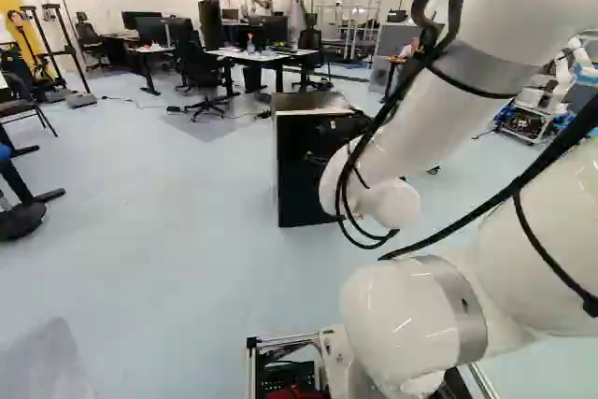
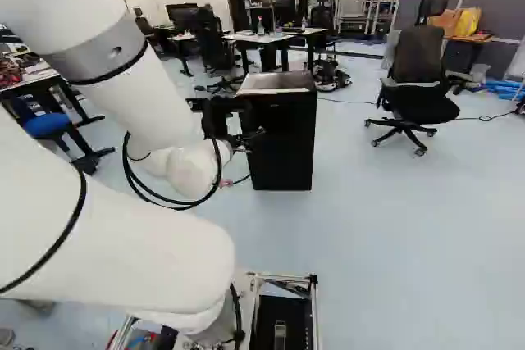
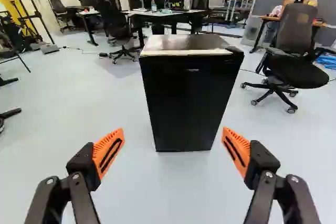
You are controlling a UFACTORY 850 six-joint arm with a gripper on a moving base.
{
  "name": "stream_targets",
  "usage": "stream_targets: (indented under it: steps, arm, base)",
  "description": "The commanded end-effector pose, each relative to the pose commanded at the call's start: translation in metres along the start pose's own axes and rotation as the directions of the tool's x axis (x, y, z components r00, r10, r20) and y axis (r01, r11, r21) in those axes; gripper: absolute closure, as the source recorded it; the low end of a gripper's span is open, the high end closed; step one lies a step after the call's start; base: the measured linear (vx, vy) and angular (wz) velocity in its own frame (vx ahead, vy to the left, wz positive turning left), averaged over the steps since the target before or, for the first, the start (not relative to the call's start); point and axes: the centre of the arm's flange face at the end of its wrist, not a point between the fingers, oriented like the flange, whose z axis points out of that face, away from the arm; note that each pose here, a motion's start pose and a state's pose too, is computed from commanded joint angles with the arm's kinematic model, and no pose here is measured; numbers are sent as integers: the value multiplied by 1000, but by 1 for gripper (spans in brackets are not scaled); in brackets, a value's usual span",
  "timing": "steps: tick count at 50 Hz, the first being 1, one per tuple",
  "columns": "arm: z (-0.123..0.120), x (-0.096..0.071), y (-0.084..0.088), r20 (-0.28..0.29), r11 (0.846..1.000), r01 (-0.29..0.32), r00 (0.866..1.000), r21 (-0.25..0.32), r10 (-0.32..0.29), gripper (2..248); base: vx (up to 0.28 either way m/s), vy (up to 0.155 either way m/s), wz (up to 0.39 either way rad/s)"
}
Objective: Grab a drink from the fridge
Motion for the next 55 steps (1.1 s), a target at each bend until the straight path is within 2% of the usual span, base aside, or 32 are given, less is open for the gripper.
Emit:
stream_targets:
  steps: [24,55]
  arm:
    - [0,0,0,0,1000,0,1000,0,0,3]
    - [0,0,0,0,1000,0,1000,0,0,3]
  base:
    - [2,-2,-1]
    - [68,3,-18]
